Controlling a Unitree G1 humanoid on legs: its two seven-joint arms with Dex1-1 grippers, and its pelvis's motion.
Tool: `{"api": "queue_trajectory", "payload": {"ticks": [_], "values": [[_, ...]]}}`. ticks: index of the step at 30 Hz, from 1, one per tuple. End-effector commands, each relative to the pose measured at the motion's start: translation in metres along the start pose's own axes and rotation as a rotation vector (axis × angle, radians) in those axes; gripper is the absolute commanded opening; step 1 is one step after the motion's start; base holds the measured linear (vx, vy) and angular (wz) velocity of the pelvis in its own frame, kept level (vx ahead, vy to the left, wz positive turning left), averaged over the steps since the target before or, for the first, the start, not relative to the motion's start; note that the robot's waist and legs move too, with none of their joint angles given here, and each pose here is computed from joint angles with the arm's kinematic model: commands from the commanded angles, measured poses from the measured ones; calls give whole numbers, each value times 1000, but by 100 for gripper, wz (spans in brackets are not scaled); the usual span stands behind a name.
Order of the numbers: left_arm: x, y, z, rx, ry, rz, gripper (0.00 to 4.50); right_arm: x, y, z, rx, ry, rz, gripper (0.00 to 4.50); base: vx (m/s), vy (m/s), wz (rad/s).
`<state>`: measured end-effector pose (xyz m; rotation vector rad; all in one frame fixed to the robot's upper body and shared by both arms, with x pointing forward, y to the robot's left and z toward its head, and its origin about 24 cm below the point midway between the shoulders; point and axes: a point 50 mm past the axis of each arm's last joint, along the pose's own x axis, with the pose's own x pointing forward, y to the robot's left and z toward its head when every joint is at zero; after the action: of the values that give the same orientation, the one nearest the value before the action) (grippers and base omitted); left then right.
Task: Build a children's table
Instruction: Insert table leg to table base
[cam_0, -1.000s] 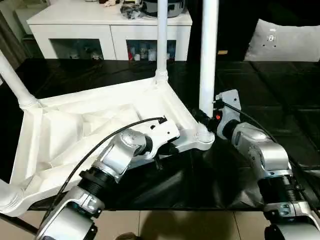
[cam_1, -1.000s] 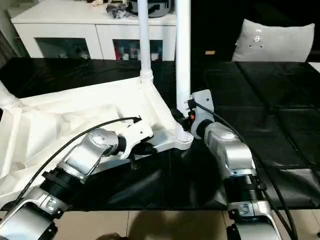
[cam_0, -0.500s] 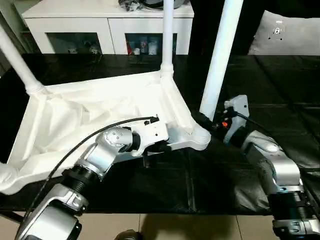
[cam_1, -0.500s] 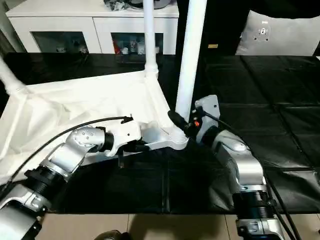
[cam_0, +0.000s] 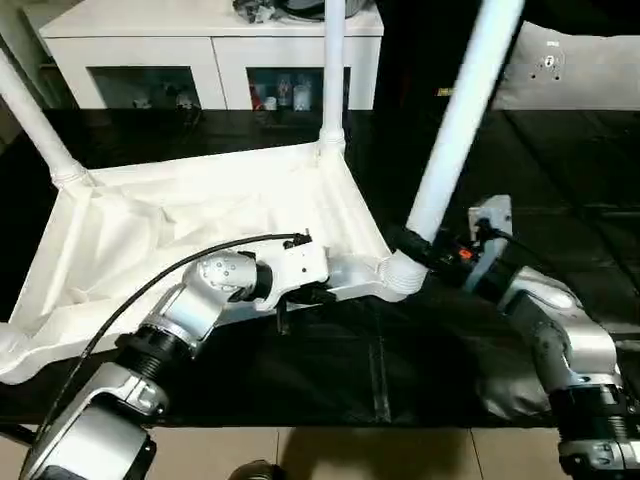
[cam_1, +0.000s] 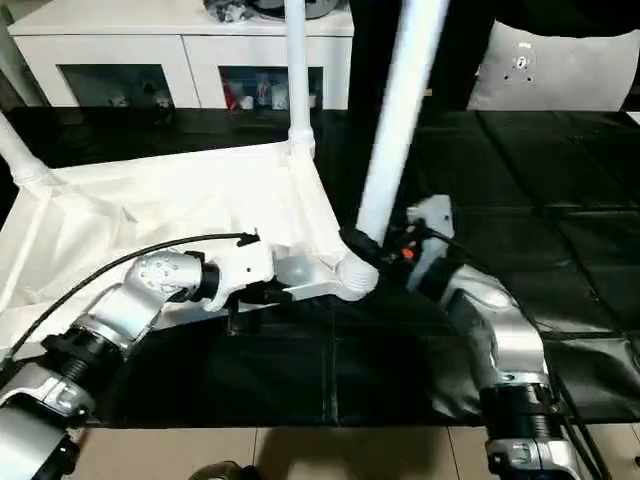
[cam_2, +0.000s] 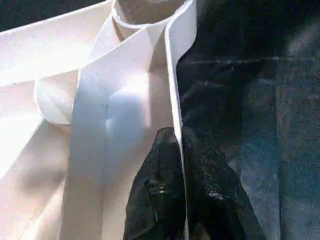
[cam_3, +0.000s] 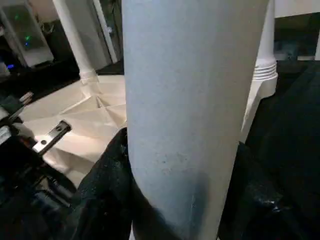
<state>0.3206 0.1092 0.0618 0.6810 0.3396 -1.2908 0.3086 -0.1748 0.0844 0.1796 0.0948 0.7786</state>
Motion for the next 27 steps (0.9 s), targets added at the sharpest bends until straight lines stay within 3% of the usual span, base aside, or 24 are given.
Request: {"api": "queue_trajectory", "payload": {"ticks": [1,9,19,23,27], "values": [[-5,5,10,73,-14,-7,0,3,-1,-4,23,20,7,185,0,0,0],[-2,3,12,80,-23,-20,0,11,-4,-13,14,80,9,185,0,0,0],[-2,4,12,72,-21,-26,0,1,-8,-32,67,77,-17,185,0,0,0],[-4,6,10,71,-11,-17,0,-8,-8,-28,46,61,-11,185,0,0,0],[-7,8,7,69,-1,-9,0,-18,-8,-25,-18,100,10,185,0,0,0]]}}
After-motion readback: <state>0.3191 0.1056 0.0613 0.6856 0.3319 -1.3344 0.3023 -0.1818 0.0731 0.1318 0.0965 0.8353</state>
